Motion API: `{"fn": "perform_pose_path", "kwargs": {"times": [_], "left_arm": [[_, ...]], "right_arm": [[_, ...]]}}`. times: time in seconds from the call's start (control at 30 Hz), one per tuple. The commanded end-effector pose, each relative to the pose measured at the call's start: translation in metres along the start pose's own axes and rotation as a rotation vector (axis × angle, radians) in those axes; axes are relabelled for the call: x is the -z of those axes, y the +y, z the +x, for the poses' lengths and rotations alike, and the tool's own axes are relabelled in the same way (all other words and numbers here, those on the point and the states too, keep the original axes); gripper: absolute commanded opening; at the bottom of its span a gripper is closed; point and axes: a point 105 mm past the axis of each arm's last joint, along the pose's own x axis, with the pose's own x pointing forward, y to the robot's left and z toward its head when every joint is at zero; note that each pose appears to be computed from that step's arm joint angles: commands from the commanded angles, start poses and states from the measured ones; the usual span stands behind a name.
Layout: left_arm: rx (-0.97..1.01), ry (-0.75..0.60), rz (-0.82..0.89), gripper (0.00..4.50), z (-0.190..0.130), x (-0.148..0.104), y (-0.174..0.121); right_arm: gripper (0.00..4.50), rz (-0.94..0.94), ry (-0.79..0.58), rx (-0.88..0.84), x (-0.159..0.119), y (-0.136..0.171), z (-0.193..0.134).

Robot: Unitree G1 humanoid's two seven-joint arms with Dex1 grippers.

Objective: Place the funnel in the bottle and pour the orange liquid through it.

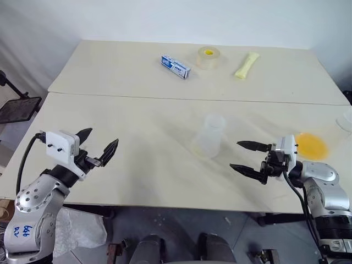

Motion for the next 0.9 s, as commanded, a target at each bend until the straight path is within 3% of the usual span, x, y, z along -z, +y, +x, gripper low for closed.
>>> {"fn": "perform_pose_path", "kwargs": {"times": [0.03,0.17,0.33,0.9], "left_arm": [[-0.202,0.039,0.017,4.47,-0.022,-0.004,0.023],[-0.376,0.131,-0.029,4.47,-0.042,0.009,0.044],[-0.548,0.138,-0.113,4.47,-0.055,0.011,0.069],[-0.448,0.316,-0.175,4.47,-0.021,0.046,0.080]], "right_arm": [[4.50,-0.021,-0.016,-0.027,-0.008,0.004,0.003],[4.50,-0.014,-0.009,-0.047,-0.011,0.008,0.007],[4.50,-0.015,-0.005,-0.065,-0.017,0.009,0.013],[4.50,-0.021,0.001,-0.054,-0.026,0.009,0.017]]}}
